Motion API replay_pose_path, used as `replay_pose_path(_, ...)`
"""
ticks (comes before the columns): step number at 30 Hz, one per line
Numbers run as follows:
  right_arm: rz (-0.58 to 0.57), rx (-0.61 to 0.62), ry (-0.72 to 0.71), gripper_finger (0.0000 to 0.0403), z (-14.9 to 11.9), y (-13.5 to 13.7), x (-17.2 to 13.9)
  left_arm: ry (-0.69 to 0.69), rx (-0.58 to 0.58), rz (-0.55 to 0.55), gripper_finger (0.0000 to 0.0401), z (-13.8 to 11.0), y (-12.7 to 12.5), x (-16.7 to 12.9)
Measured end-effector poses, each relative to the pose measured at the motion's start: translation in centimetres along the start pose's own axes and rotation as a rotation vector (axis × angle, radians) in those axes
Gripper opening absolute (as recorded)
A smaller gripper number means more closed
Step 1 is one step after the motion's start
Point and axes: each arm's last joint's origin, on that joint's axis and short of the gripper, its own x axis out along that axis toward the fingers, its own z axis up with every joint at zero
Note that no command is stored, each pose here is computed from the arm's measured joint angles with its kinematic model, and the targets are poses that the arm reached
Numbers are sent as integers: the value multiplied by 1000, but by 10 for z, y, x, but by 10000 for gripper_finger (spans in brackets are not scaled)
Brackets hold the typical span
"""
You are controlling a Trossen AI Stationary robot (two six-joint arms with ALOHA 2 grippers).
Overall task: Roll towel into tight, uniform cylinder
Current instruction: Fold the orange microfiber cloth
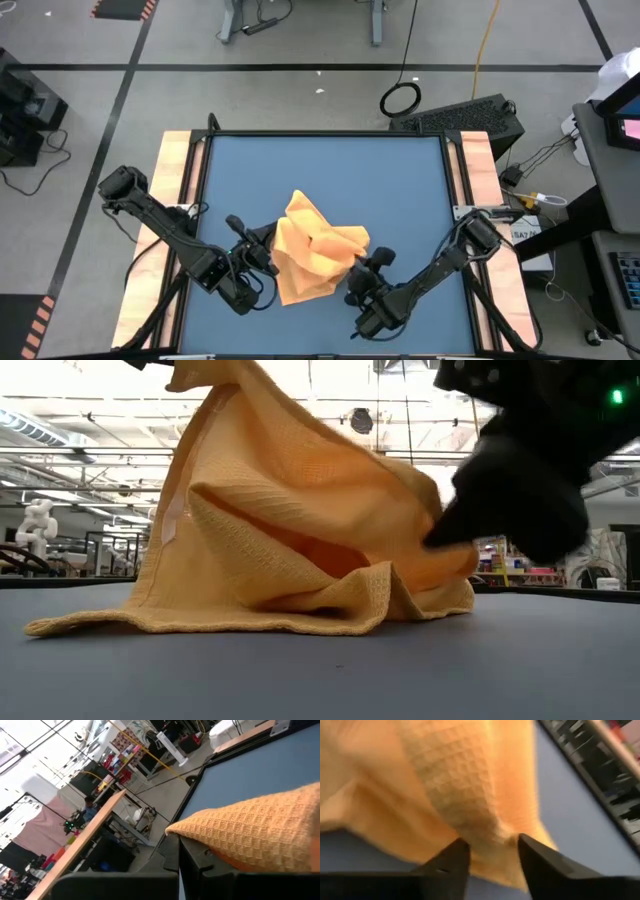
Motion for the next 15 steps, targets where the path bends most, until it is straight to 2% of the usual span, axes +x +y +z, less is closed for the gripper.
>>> replay_pose_path(3, -6, 14, -63, 36, 15, -15, -11, -3, -2, -4, 0, 0, 0, -1)
replay_pose_path(4, -2, 3, -75, 19, 21, -21, -16, -6, -1, -7, 0, 0, -1, -2)
replay_pose_path(8, 33, 56, -121, 14, 49, -52, -36, -21, 3, -20, 0, 0, -2, -9)
replay_pose_path(15, 128, 235, -259, 5, 109, -119, -83, -102, -42, 121, 0, 1, 2, -13)
